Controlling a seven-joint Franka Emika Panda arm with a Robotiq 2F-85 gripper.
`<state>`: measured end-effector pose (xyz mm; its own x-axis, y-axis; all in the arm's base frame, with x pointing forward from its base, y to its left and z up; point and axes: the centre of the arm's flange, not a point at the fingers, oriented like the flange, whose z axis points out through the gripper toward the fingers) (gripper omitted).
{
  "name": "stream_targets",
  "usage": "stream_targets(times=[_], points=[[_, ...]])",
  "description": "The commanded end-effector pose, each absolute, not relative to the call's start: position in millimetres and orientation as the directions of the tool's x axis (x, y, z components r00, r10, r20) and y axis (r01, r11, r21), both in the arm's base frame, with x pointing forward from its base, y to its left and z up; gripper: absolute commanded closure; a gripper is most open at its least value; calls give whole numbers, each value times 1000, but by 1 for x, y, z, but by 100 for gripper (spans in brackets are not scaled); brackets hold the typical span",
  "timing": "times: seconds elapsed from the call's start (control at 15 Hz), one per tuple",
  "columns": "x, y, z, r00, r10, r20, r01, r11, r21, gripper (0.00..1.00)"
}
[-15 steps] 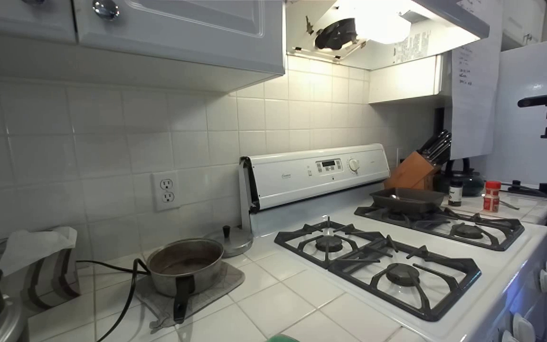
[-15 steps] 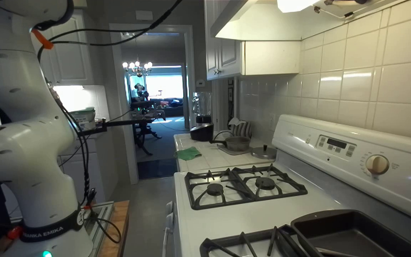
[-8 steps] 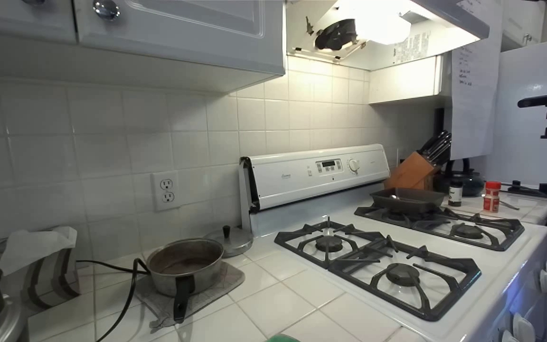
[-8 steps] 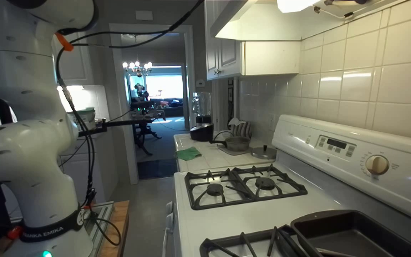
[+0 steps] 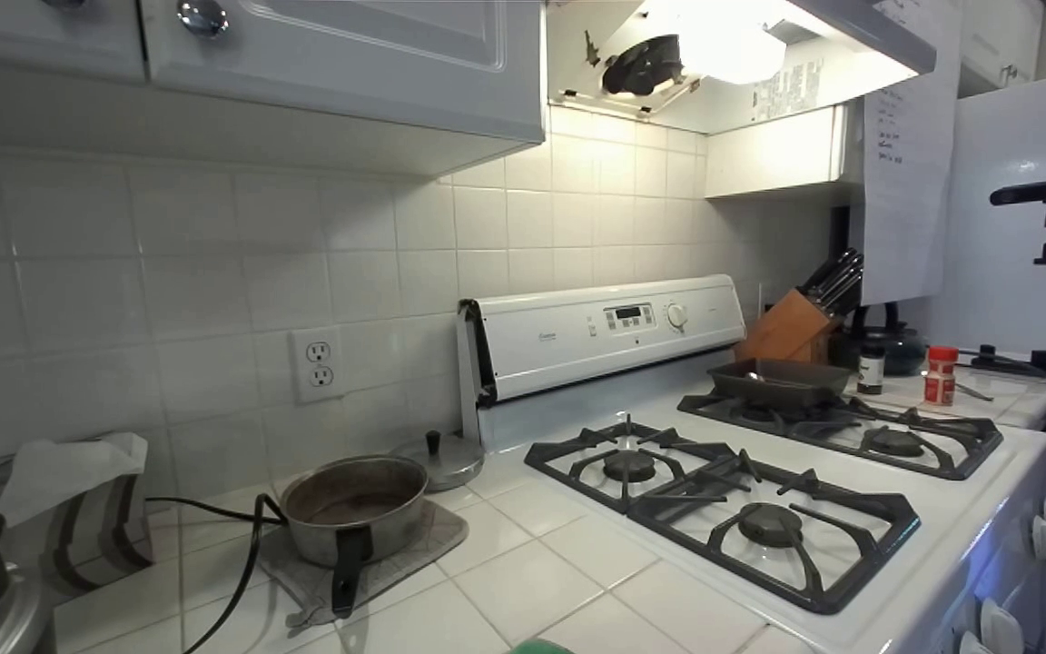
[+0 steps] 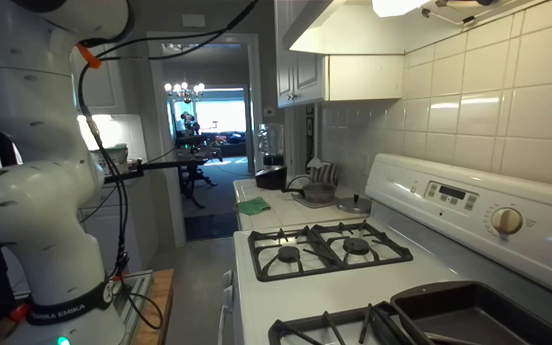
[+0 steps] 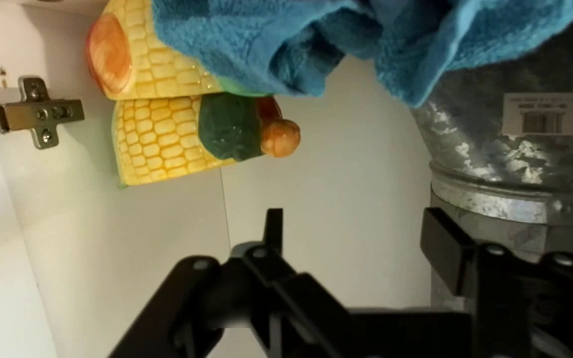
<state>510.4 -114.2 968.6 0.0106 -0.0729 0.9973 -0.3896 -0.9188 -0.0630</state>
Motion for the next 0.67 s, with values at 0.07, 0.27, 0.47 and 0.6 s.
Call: stream_targets(times=[0.07,0.27,0.47,0.6], points=[[490,-92,973,75,-67,995,-524,-851,-18,0],[491,-94,960,165,-94,982,-601,-799,24,0],[492,-90,951,218,-153,964,-606,-795,11,0],[491,-84,948,234,-196,952,-580,-814,-25,0]])
